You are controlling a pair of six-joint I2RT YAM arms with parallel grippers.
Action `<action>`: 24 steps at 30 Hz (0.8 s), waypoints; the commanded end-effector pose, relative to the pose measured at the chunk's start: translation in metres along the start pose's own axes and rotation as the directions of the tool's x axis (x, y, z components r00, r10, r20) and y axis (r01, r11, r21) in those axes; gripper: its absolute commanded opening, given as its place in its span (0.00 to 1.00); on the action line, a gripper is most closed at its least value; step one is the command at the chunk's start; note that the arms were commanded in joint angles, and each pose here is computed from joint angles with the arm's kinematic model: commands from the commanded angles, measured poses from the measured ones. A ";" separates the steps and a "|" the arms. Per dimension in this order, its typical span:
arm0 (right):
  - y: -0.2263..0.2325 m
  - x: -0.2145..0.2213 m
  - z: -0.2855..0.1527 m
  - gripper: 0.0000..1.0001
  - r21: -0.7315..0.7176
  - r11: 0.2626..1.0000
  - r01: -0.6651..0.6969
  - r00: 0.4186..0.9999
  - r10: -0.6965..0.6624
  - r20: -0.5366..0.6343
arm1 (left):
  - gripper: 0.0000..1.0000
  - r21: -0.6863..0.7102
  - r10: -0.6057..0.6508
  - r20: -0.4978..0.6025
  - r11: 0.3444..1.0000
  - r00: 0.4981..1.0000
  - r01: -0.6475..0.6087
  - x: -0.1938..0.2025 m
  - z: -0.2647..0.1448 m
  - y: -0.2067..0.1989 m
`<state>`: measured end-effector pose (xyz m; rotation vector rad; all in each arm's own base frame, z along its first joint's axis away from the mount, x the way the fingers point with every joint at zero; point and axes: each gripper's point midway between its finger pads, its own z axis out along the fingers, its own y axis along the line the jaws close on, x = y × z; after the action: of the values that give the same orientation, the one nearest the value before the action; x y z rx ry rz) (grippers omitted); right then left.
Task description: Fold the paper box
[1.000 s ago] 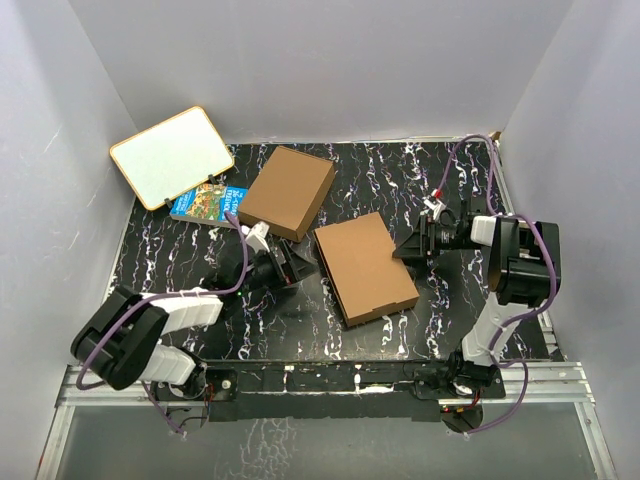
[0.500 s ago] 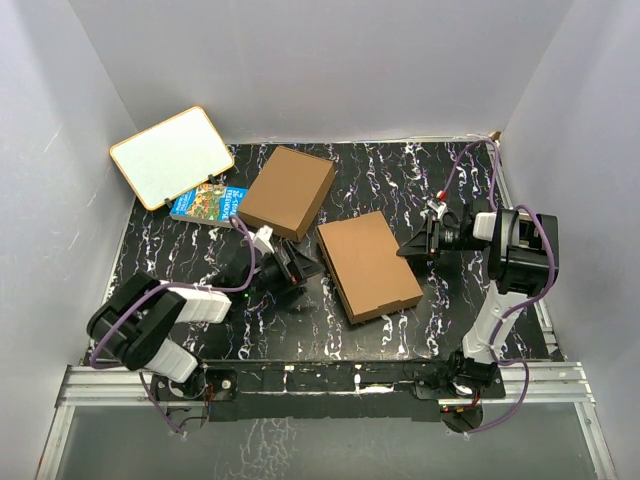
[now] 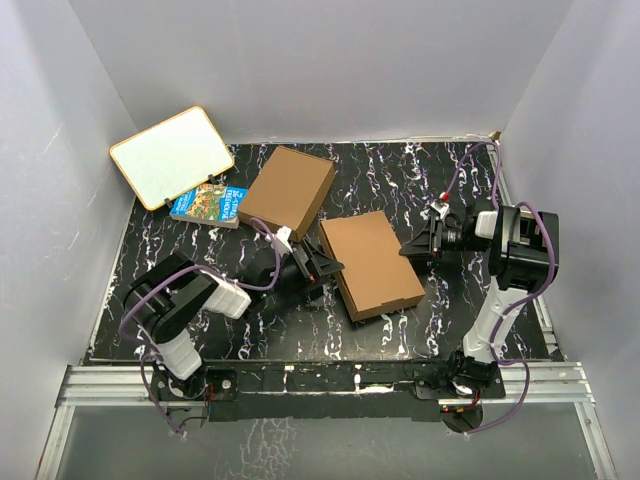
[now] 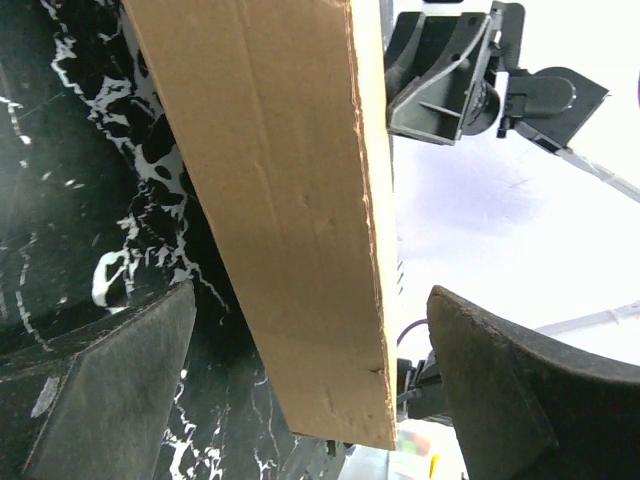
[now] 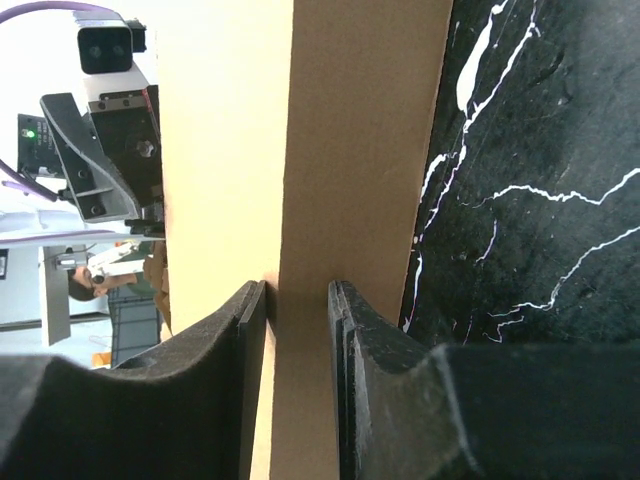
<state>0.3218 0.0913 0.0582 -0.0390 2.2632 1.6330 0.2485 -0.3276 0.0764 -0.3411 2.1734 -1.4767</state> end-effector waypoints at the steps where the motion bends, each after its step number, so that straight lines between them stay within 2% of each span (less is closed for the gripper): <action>1: -0.035 0.001 -0.003 0.32 0.115 0.992 0.049 0.999 -0.046 -0.025 | 0.97 0.105 -0.011 0.046 0.994 0.999 0.006 -0.010 0.008 -0.028; 9: -0.035 0.001 -0.003 0.32 0.113 0.992 0.048 0.999 -0.045 -0.028 | 0.97 0.051 -0.012 0.055 0.999 0.998 0.009 -0.011 0.023 -0.019; 13: -0.035 0.001 -0.003 0.32 0.112 0.993 0.049 0.999 -0.046 -0.028 | 0.91 0.070 -0.014 0.057 0.998 0.998 0.010 -0.013 0.032 -0.026; 18: -0.033 0.001 -0.003 0.34 0.106 0.993 0.055 0.998 -0.052 -0.033 | 0.77 0.087 -0.012 0.048 0.996 0.999 0.008 -0.013 0.039 -0.030; 20: -0.031 0.000 -0.004 0.36 0.100 0.993 0.063 0.998 -0.060 -0.034 | 0.66 0.090 -0.009 0.046 0.996 0.999 0.005 -0.013 0.040 -0.031; 22: -0.028 0.000 -0.004 0.38 0.084 0.994 0.072 0.997 -0.069 -0.034 | 0.51 0.094 -0.006 0.044 0.996 0.999 0.002 -0.013 0.041 -0.031; 24: -0.024 -0.003 -0.004 0.41 0.072 0.993 0.088 0.996 -0.086 -0.032 | 0.43 0.092 0.002 0.041 0.996 0.999 -0.006 -0.012 0.042 -0.030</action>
<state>0.3218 0.0891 0.0576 -0.0416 2.2611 1.6528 0.2716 -0.3575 0.0765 -0.3855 2.1363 -1.5103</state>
